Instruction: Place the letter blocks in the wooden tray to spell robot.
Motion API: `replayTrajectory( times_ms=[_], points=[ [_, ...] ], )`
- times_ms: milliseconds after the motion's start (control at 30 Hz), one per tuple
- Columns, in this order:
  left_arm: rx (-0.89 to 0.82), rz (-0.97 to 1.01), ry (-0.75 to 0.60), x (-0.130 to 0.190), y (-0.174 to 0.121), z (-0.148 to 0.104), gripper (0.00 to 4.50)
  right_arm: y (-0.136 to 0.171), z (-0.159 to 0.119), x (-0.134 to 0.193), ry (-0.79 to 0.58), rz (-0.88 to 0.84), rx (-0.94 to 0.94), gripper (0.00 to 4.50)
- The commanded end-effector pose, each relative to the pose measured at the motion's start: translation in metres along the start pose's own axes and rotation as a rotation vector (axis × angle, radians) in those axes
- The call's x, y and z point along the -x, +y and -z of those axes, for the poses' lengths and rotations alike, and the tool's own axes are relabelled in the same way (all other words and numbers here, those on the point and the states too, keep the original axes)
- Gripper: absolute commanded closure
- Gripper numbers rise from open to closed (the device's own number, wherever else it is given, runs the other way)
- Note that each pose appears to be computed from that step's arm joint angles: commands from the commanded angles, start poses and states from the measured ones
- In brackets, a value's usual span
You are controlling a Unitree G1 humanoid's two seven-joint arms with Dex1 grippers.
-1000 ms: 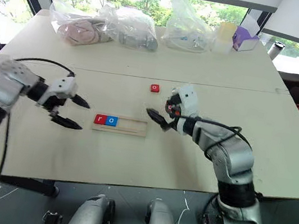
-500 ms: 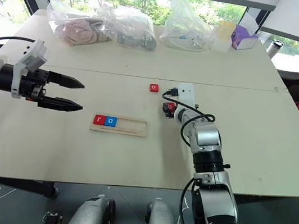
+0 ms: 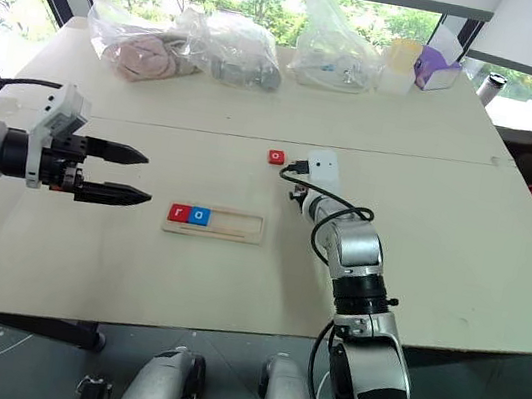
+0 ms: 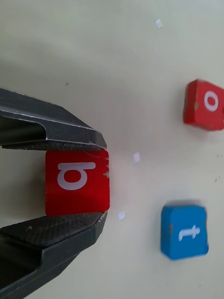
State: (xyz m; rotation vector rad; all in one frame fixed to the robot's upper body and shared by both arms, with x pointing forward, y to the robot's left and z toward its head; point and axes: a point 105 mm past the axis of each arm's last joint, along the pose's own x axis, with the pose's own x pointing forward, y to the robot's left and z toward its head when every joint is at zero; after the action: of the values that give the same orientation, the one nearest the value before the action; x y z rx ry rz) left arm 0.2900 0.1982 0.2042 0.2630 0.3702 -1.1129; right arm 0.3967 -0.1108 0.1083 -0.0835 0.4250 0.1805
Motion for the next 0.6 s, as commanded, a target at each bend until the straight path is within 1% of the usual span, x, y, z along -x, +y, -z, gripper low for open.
replayTrajectory(
  times_ms=[33, 133, 200, 300, 433, 600],
  points=[
    [-0.069, 0.056, -0.009, -0.01, -0.011, -0.01, 0.0, -0.005, -0.02, 0.03, -0.069, 0.033, -0.05, 3.31],
    [-0.088, 0.09, -0.011, -0.019, -0.016, -0.012, 0.0, -0.004, -0.007, 0.052, -0.033, 0.06, -0.108, 3.31],
    [-0.093, 0.118, -0.014, -0.024, -0.018, -0.014, 0.0, 0.007, 0.007, 0.068, 0.021, 0.024, -0.14, 3.31],
    [-0.098, 0.138, -0.007, -0.028, -0.017, -0.015, 0.0, 0.012, 0.021, 0.083, 0.074, 0.025, -0.182, 3.31],
    [-0.103, 0.151, 0.008, -0.031, -0.013, -0.014, 0.0, 0.018, 0.032, 0.09, 0.113, 0.028, -0.214, 3.31],
    [-0.114, 0.18, 0.031, -0.035, -0.013, -0.014, 0.0, 0.03, 0.043, 0.09, 0.152, 0.016, -0.25, 3.31]
  ],
)
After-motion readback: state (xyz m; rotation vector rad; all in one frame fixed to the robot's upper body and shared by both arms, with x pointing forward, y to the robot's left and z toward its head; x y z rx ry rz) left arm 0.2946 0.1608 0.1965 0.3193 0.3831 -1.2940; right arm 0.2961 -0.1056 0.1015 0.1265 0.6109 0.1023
